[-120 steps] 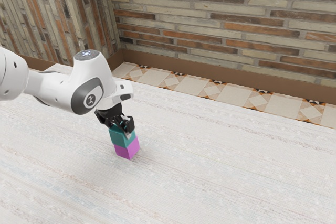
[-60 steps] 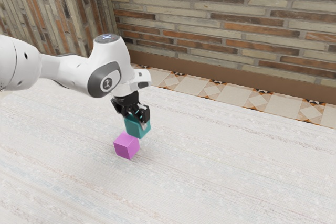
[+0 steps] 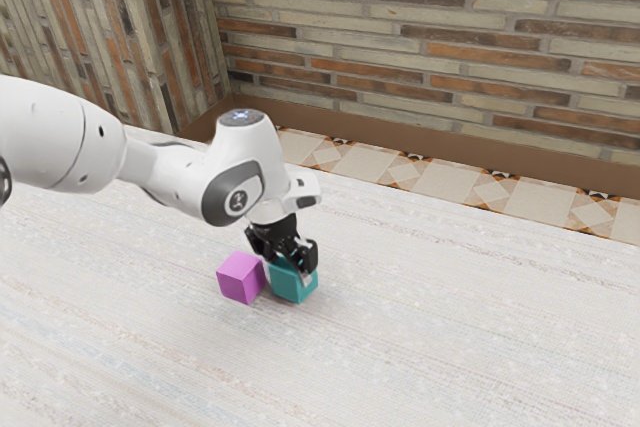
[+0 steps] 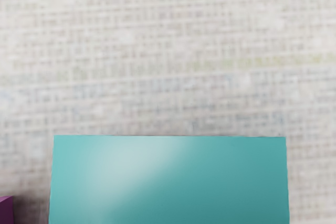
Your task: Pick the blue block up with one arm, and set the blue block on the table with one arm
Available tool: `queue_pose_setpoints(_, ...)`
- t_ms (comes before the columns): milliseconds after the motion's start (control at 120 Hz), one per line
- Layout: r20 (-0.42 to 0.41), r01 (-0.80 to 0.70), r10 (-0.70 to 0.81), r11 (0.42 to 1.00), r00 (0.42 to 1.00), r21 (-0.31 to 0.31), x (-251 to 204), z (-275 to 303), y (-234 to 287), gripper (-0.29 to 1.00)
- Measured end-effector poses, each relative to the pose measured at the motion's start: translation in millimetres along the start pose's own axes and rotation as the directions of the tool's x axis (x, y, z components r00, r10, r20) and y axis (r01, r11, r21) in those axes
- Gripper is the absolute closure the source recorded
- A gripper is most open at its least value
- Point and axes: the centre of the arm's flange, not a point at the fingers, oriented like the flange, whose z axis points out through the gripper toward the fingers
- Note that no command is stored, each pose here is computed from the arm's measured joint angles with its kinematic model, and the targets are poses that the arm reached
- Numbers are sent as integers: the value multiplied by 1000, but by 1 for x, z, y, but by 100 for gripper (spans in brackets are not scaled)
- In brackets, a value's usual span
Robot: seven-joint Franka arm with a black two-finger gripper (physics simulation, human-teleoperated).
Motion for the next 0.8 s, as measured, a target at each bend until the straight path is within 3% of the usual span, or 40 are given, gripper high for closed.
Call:
queue_pose_setpoints(300,17,13,-13,1000,1000,-11,-13,8,9,28)
queue_pose_setpoints(608,8,36,-36,999,999,-24,-11,1,9,7)
queue_pose_setpoints(717,-18,35,-36,999,999,-19,-5,-23,9,4)
queue_pose_setpoints(800,-73,34,-35,999,997,-18,20,-84,11,3)
